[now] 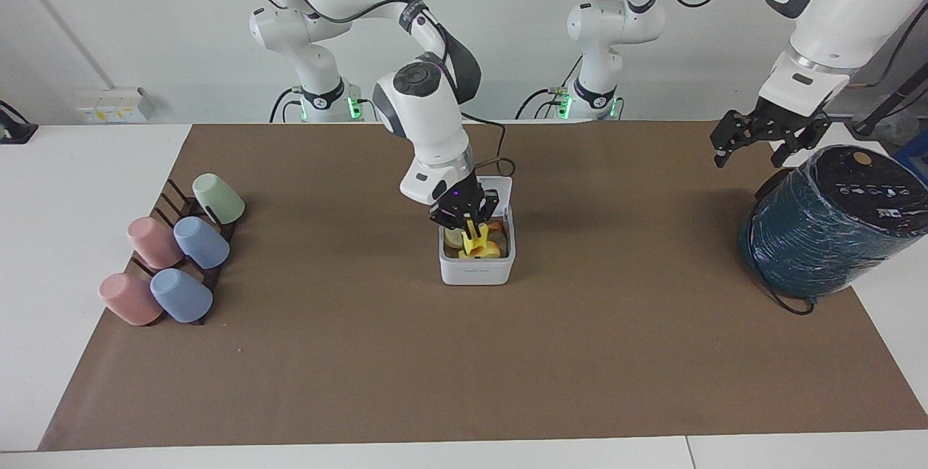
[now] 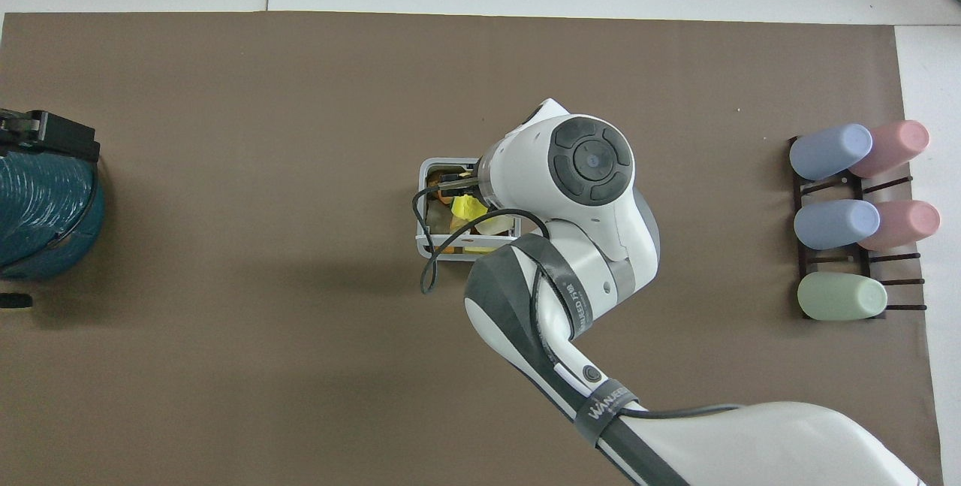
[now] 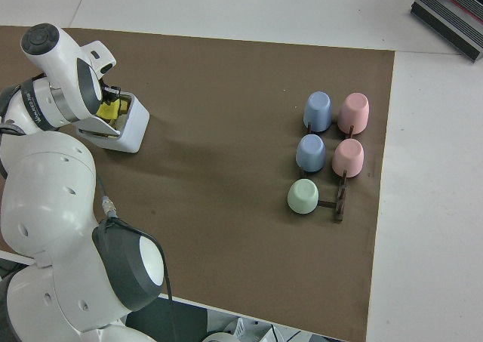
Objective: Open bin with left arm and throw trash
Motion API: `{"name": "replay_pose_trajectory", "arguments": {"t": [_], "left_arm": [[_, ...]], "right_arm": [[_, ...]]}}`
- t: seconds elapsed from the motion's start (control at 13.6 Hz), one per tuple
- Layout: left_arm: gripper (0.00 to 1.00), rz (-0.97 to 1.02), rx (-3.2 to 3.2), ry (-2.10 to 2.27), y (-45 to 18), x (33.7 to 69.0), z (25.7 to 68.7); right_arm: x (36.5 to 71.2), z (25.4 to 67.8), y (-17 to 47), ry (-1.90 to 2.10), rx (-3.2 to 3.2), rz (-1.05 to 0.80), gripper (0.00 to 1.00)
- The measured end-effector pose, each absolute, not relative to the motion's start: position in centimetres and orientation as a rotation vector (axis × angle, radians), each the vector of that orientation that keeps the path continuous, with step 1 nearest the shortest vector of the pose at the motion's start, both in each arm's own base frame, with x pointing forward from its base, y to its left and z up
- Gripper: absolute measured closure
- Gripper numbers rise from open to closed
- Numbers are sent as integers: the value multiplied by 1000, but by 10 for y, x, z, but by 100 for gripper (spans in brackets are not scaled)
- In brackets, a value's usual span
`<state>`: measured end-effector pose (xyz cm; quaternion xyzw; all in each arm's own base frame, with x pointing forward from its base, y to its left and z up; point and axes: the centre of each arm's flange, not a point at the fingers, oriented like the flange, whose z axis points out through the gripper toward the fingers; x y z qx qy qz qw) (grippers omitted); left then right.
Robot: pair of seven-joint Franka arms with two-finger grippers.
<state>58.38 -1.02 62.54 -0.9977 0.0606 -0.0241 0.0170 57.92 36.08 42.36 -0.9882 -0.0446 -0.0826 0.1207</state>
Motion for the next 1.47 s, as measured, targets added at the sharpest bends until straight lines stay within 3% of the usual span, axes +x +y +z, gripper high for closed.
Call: {"name": "replay_pose_trajectory", "arguments": {"t": [0.29,0.44,0.88,1.47], "left_arm": [[0,-70,-3101,196,-13,583,624],[0,-70,-3101,196,-13,583,624],[0,-71,-3101,196,-13,583,625],[0,-71,-3101,196,-13,583,625]], "right_arm": [[576,428,367,-144,-2881,-249,20],[585,445,351,-109,-2877,-290,0],[622,533,200,106,-3016,-469,0],[573,622,93,274,-3148,-272,0]]}}
